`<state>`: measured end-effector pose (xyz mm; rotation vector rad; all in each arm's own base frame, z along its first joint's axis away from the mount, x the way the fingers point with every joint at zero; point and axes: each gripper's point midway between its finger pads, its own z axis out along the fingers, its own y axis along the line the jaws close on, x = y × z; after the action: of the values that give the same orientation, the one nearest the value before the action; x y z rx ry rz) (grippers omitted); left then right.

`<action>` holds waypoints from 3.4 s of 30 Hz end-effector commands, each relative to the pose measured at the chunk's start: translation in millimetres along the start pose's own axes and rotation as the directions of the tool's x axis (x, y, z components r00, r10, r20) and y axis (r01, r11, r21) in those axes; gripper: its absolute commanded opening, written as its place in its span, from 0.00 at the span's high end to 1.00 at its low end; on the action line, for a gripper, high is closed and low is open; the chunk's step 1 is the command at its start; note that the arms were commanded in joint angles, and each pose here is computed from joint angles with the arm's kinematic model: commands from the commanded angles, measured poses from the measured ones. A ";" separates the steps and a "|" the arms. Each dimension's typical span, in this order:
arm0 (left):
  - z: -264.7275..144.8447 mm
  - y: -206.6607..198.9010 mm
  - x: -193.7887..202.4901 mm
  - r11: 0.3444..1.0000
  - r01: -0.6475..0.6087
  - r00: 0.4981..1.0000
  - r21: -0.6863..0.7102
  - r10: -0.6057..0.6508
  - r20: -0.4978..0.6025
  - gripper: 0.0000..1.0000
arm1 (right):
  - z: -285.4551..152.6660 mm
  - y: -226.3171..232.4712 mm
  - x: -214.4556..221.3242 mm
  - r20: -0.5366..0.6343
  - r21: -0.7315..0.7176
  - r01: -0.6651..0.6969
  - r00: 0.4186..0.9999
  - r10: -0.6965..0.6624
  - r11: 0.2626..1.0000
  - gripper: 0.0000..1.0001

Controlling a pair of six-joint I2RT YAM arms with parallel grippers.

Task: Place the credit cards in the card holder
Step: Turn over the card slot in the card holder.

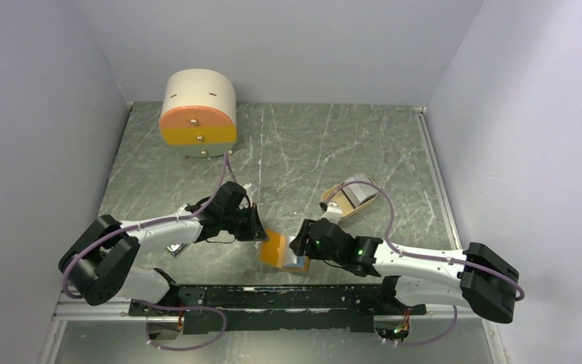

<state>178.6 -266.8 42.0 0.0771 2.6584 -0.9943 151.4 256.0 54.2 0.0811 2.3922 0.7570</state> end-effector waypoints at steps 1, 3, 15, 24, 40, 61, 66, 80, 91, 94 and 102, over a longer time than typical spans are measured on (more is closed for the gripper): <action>2.9 1.9 0.3 1.000 0.000 1.000 -0.007 0.000 0.009 0.91 | -0.9 -6.6 -4.6 0.023 0.033 -0.015 1.000 0.014 0.999 0.43; 3.4 1.0 -0.1 1.000 -0.001 1.000 -0.004 0.001 0.008 0.91 | -0.6 -2.7 -4.3 0.021 0.011 -0.016 1.000 0.016 1.000 0.44; 4.6 -10.3 2.9 0.998 0.026 1.000 0.064 -0.026 -0.006 0.88 | -0.1 34.5 -7.0 0.023 -0.172 -0.002 1.000 0.006 0.985 0.45; 3.4 -19.9 5.2 0.992 0.047 0.999 0.114 -0.044 -0.024 0.81 | -6.1 61.4 -7.5 0.041 -0.337 0.032 0.999 -0.019 0.941 0.51; -8.9 -27.5 4.1 0.989 0.049 0.999 0.142 -0.048 -0.014 0.71 | 17.4 0.8 10.7 0.007 -0.084 0.057 0.998 -0.056 0.995 0.71; -17.8 -62.1 11.6 0.935 0.021 0.997 0.354 0.006 -0.076 0.33 | 20.4 39.8 4.4 -0.006 -0.198 0.077 0.997 -0.080 0.977 0.70; -24.1 -60.6 8.9 0.937 0.015 0.998 0.349 0.007 -0.059 0.29 | 20.7 47.0 1.2 0.002 -0.216 0.078 0.997 -0.080 0.973 0.70; -21.1 -43.2 9.7 0.950 0.031 0.998 0.309 -0.011 -0.067 0.37 | 34.5 57.0 3.9 -0.025 -0.210 0.098 0.994 -0.105 0.973 0.71; -8.6 -18.2 5.2 0.985 0.001 0.999 0.174 0.008 -0.051 0.53 | 37.9 44.1 12.5 -0.047 -0.179 0.093 0.994 -0.103 0.979 0.71; -6.1 -12.1 3.8 0.990 -0.002 0.999 0.140 0.009 -0.046 0.53 | 38.6 41.2 14.4 -0.053 -0.171 0.097 0.993 -0.108 0.981 0.71; -12.0 -14.7 -2.5 0.992 -0.012 1.000 0.124 0.015 -0.020 0.42 | 44.7 43.3 17.2 -0.066 -0.169 0.114 0.990 -0.127 0.979 0.72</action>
<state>164.6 -269.8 49.2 0.1315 2.6452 -1.1924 155.4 314.7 42.6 -0.1453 2.3680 0.9202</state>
